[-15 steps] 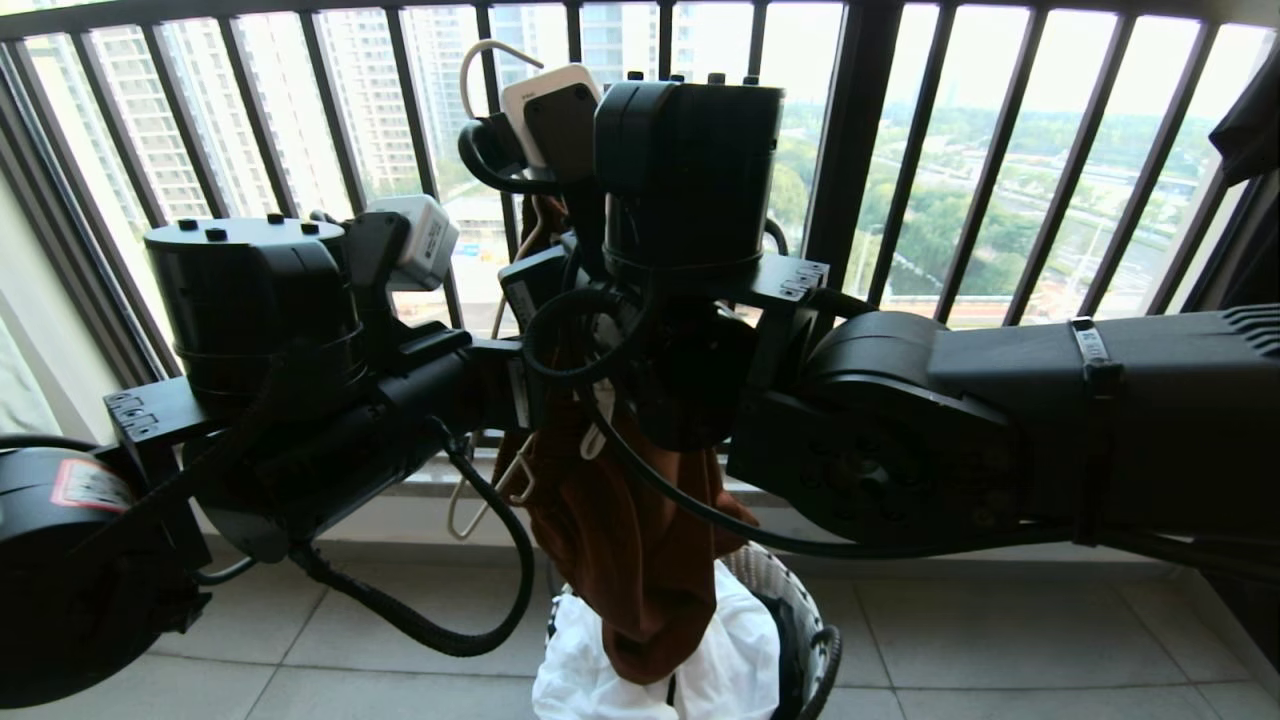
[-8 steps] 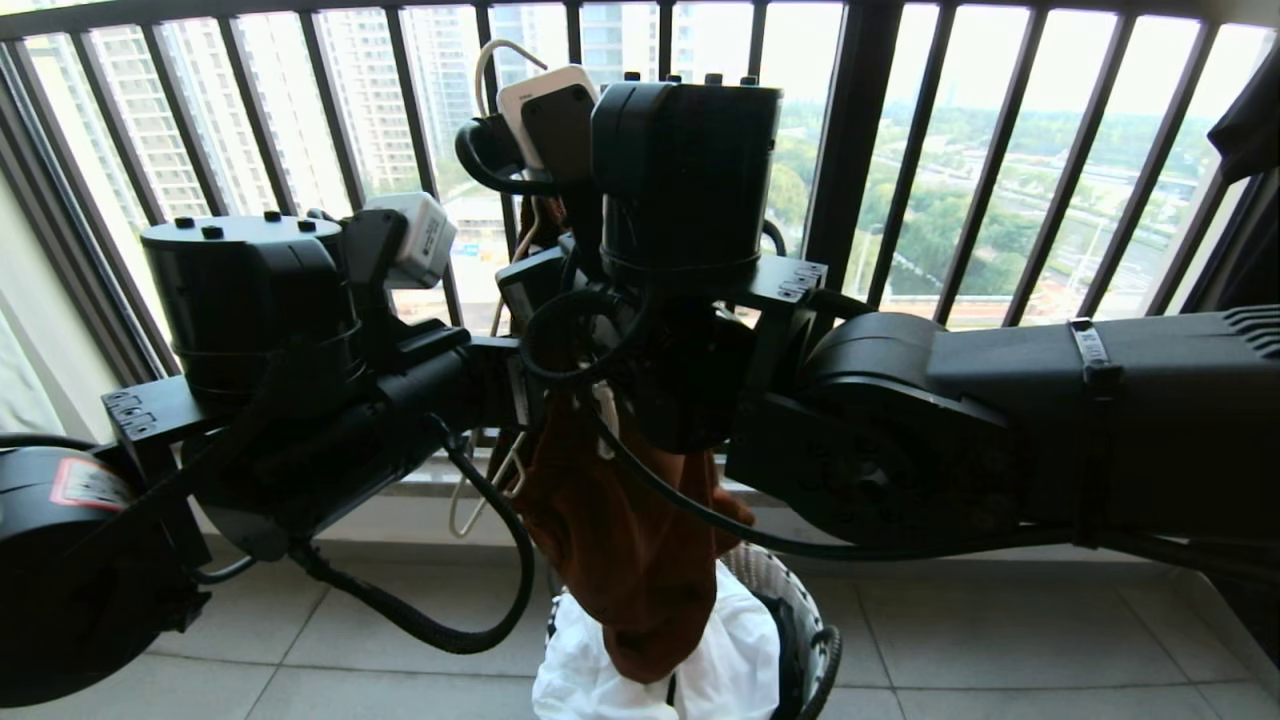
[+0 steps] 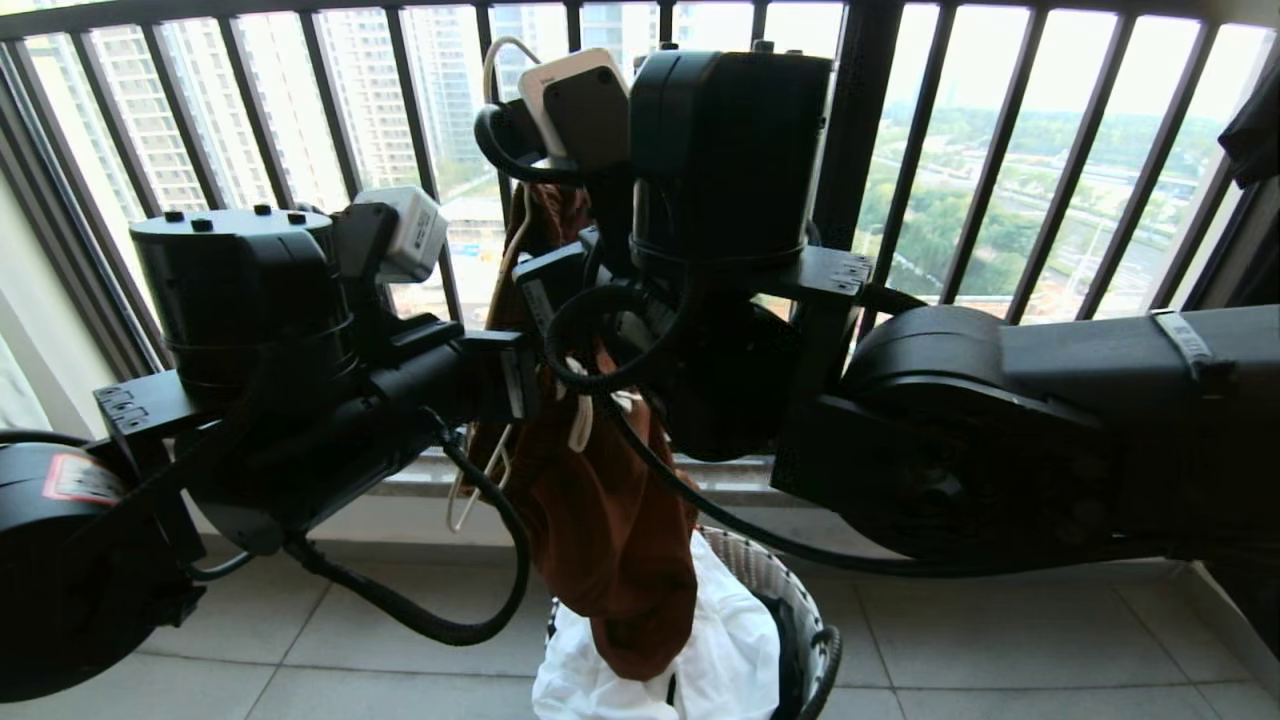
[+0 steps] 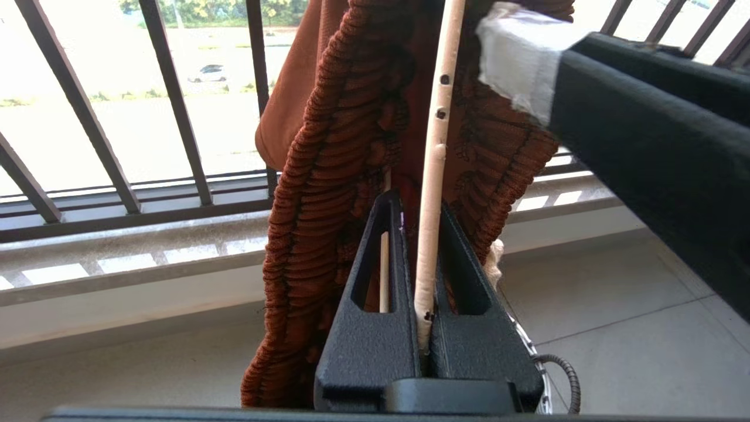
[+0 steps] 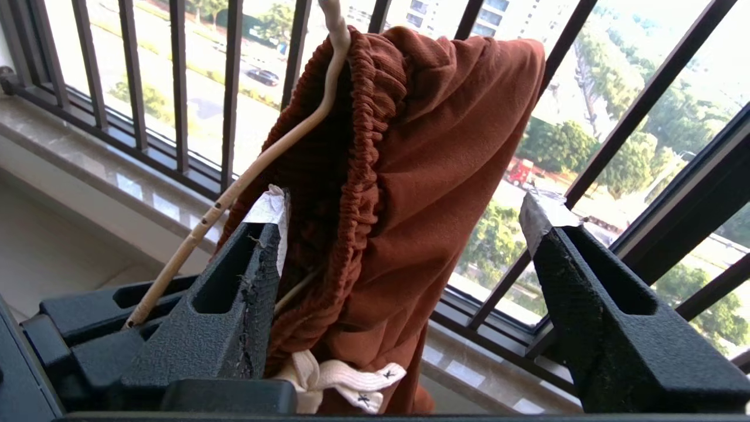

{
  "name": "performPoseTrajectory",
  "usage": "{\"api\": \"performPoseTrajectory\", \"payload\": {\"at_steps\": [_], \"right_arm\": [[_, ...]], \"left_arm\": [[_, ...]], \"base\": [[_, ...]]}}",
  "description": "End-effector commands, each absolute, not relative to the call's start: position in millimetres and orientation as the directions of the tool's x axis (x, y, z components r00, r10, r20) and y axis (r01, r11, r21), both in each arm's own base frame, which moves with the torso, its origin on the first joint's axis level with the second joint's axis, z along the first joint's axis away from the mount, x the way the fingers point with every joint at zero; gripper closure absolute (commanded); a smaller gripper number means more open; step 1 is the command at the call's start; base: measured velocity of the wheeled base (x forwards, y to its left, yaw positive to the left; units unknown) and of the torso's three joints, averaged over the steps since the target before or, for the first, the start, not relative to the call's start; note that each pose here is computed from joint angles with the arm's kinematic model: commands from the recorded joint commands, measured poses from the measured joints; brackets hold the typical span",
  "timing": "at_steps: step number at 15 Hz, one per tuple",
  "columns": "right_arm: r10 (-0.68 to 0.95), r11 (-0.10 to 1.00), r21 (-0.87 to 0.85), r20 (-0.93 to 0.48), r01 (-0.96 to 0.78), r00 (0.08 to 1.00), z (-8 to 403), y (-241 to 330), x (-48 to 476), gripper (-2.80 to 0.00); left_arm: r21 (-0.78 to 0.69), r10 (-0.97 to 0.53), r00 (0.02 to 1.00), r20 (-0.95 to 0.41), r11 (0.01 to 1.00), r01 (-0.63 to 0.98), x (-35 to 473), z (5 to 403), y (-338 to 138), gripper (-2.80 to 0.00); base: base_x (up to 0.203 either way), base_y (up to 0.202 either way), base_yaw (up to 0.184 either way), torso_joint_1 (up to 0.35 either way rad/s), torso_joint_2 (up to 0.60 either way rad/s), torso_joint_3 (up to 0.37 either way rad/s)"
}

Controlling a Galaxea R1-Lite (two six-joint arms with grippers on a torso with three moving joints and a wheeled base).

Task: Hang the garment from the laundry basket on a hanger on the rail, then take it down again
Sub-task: Hang the clothes on the clothes rack

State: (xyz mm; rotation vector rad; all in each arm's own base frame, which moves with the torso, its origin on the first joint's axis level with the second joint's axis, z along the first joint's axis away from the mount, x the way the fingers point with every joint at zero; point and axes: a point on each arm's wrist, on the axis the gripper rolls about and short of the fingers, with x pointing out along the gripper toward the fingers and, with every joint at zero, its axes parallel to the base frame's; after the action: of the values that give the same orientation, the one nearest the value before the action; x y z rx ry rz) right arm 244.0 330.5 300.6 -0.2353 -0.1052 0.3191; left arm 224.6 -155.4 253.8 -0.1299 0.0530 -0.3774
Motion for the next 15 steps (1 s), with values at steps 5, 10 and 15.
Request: {"api": "performPoseTrajectory", "payload": {"at_steps": [5, 10, 15], "right_arm": [[0.298, 0.935, -0.227, 0.087, -0.273, 0.951, 326.8, 284.0, 213.1, 0.00], [0.208, 0.956, -0.230, 0.088, -0.183, 0.974, 331.1, 256.8, 230.7, 0.00], [0.141, 0.964, -0.240, 0.092, -0.116, 0.986, 340.2, 234.9, 241.7, 0.00]], "left_arm": [[-0.148, -0.370, 0.929, -0.005, 0.919, 0.365, 223.0, 257.2, -153.9, 0.00], [-0.272, -0.510, 0.858, 0.061, 0.819, 0.506, 207.6, 271.9, -143.6, 0.00], [-0.296, -0.564, 0.824, 0.049, 0.780, 0.551, 205.4, 267.5, -139.2, 0.00]], "base": [[0.000, 0.000, 0.000, 0.000, 0.00, 0.000], [0.000, 0.000, 0.000, 0.000, 0.00, 0.000], [0.000, 0.000, 0.000, 0.000, 0.00, 0.000]]}}
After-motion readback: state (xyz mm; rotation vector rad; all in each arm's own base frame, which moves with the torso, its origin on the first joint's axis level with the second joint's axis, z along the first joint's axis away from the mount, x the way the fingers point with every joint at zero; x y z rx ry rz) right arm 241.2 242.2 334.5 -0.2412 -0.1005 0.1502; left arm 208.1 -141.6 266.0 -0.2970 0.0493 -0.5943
